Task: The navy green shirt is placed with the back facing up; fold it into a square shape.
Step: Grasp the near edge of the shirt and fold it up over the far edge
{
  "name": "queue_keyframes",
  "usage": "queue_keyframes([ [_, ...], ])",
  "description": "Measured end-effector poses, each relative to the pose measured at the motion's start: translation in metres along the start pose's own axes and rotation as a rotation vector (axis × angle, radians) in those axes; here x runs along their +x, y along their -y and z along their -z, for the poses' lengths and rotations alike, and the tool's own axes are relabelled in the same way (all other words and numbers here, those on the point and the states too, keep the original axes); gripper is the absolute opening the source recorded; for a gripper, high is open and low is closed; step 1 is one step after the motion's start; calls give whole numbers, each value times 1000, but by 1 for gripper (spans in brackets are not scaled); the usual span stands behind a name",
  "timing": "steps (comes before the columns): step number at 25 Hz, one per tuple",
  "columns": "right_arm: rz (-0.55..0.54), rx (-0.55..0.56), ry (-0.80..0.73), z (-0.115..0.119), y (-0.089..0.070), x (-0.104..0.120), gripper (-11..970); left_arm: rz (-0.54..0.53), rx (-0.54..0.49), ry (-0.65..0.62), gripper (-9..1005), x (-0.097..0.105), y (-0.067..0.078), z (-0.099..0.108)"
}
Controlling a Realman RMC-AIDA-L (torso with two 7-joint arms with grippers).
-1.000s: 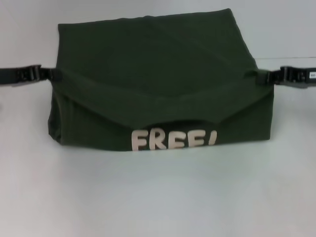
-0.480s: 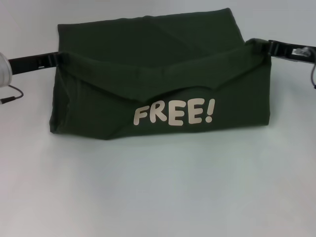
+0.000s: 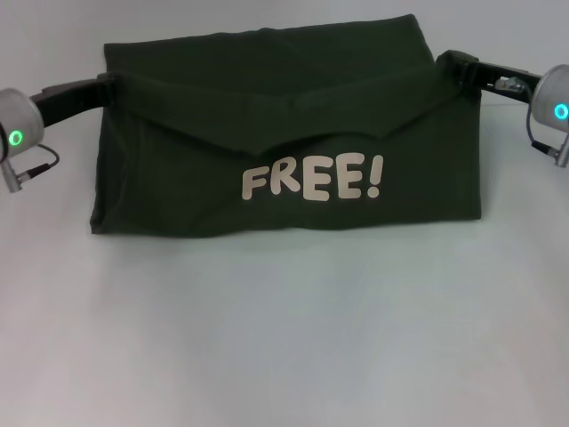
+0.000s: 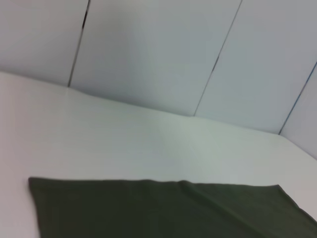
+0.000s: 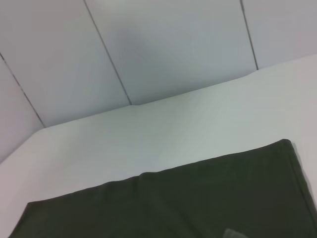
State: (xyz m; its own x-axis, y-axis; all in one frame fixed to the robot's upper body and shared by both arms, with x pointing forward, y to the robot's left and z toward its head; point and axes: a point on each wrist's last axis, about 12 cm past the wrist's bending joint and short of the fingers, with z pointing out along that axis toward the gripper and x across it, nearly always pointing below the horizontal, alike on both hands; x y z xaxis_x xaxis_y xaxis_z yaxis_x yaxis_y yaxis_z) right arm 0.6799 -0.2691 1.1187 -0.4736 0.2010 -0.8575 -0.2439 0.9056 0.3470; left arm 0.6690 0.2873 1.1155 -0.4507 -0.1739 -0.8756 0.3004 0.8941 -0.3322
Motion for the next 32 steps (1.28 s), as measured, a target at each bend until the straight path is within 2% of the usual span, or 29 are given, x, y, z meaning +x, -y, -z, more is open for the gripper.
queue_keyframes([
  [8, 53, 76, 24, -16, -13, 9, 61, -99, -41, 45, 37, 10, 16, -16],
  [19, 80, 103, 50, -20, -15, 12, 63, -138, -64, 61, 49, 16, 22, -21],
  [25, 107, 96, 47, -22, -19, 10, 65, -79, -116, 88, 55, 21, 21, -22],
  [26, 108, 97, 47, -23, -20, 10, 65, -75, -117, 87, 90, 22, 21, -22],
  [31, 126, 110, 40, -25, -21, 8, 236, -71, -115, 80, 266, 24, 20, -22],
  [32, 129, 113, 39, -25, -21, 8, 316, -71, -115, 79, 295, 24, 20, -22],
])
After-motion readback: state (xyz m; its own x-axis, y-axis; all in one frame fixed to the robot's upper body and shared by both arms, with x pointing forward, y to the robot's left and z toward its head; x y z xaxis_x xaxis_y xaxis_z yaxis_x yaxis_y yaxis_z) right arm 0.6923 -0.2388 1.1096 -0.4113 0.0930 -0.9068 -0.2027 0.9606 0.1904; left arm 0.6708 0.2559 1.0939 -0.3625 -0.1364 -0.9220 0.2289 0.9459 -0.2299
